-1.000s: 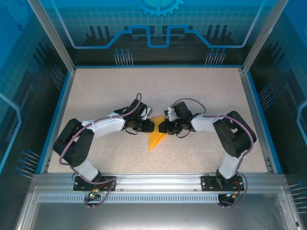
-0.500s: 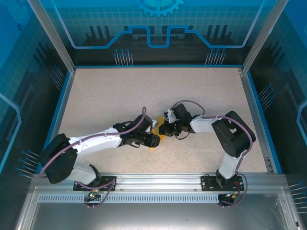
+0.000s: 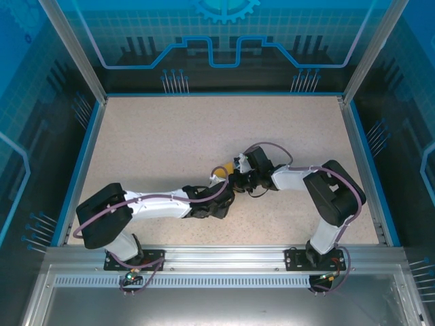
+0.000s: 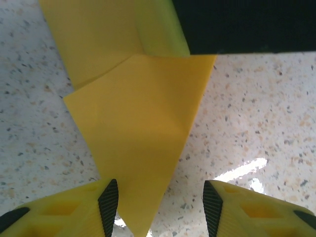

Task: Fold a paper plane with a square sheet of paper (pick it up from the middle)
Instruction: Fourth fold the wing at the center of the table.

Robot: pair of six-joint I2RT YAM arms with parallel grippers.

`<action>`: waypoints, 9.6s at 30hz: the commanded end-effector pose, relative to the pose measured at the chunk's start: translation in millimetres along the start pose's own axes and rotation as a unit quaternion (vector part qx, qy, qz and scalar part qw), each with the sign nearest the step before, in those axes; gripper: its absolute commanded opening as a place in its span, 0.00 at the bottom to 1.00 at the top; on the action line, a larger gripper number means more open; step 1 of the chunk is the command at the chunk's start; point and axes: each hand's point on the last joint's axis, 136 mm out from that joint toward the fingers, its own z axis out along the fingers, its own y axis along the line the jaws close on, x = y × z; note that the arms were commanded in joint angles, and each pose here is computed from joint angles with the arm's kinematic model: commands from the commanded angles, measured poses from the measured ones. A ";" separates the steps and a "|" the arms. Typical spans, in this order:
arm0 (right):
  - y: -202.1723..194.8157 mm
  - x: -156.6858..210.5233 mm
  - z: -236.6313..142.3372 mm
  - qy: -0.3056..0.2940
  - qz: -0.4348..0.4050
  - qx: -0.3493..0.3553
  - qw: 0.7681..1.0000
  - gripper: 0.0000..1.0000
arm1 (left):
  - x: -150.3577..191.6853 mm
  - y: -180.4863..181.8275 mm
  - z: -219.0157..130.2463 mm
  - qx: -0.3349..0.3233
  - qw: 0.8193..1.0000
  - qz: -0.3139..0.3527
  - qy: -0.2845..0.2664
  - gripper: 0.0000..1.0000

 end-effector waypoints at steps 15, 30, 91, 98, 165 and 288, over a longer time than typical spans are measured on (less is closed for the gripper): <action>19.2 4.5 -2.4 0.019 0.006 -0.025 0.999 0.13 | -8.9 13.4 5.0 -0.095 0.995 0.000 -0.043 0.38; 18.4 4.0 -2.8 0.024 0.009 -0.021 0.999 0.13 | -6.9 20.7 3.9 -0.114 0.992 -0.003 -0.051 0.16; 66.0 5.7 37.1 -0.003 -0.071 -0.034 0.997 0.10 | 31.7 57.4 18.1 0.283 0.937 -0.199 0.054 0.00; 44.5 -6.5 46.1 -0.006 -0.050 -0.023 0.998 0.10 | 31.6 59.5 15.7 0.283 0.937 -0.197 0.057 0.00; 34.4 -1.7 47.0 0.015 -0.030 -0.001 0.999 0.15 | 27.9 63.2 23.3 0.340 0.891 -0.265 0.140 0.00; -69.8 34.5 77.5 0.080 0.042 0.143 0.986 0.13 | 1.7 34.6 0.9 0.245 0.931 -0.230 0.139 0.14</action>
